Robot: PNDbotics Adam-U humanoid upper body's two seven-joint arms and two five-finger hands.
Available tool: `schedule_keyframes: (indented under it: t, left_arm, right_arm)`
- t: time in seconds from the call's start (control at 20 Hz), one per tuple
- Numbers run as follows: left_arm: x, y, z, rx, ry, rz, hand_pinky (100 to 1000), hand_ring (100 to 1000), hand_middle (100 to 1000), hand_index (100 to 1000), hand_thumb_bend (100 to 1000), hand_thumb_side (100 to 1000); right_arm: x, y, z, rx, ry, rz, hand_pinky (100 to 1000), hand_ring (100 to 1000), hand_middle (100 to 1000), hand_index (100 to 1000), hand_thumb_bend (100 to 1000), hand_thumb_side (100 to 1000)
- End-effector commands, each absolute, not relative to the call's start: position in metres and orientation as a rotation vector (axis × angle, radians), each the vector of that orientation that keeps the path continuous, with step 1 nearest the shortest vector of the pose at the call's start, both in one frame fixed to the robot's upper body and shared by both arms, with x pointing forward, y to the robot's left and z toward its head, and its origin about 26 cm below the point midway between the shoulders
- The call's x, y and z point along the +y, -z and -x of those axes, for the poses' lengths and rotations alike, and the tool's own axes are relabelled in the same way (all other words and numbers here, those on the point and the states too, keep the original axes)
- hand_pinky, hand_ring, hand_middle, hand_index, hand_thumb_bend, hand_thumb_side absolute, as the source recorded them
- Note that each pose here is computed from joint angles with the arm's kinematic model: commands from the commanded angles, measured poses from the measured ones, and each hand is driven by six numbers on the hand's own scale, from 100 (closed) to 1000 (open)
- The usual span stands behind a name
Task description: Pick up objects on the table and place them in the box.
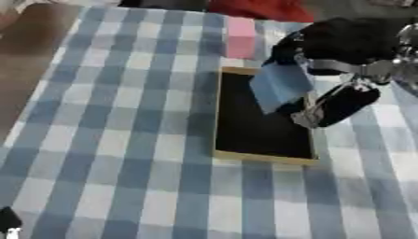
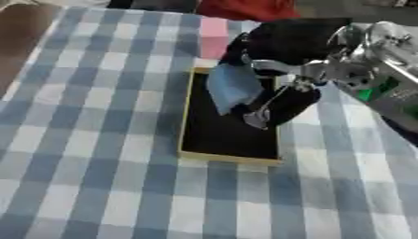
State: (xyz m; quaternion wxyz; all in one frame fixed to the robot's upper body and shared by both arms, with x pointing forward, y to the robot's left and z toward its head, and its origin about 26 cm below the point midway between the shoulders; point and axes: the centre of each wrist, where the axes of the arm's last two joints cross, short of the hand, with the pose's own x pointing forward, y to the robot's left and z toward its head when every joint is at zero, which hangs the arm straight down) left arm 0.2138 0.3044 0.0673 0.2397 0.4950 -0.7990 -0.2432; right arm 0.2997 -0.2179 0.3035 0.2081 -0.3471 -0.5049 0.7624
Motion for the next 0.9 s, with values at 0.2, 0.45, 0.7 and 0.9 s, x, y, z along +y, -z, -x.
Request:
schedule_keyframes:
  t: [0.2,0.45,0.7,0.9]
  left_arm:
    - [0.302,-0.072,-0.214,-2.203,0.674,-1.349,670,642,509,669,100,479]
    - [0.300,-0.071,-0.215,-2.202,0.676,-1.344,670,642,508,669,100,485]
    - [0.298,-0.070,-0.214,-2.199,0.678,-1.339,671,642,508,668,100,487]
    - [0.297,-0.070,-0.214,-2.197,0.678,-1.336,671,642,508,668,100,490]
  right_arm:
    - [-0.212,-0.299,-0.296,-1.352,-2.175,0.933,812,759,723,834,100,544]
    - [-0.210,-0.293,-0.296,-1.319,-2.159,0.946,816,772,739,855,100,538]
    - [-0.211,-0.290,-0.297,-1.296,-2.116,1.004,817,778,746,864,100,530]
    - [-0.211,-0.287,-0.297,-1.266,-2.116,1.027,824,796,768,888,152,574]
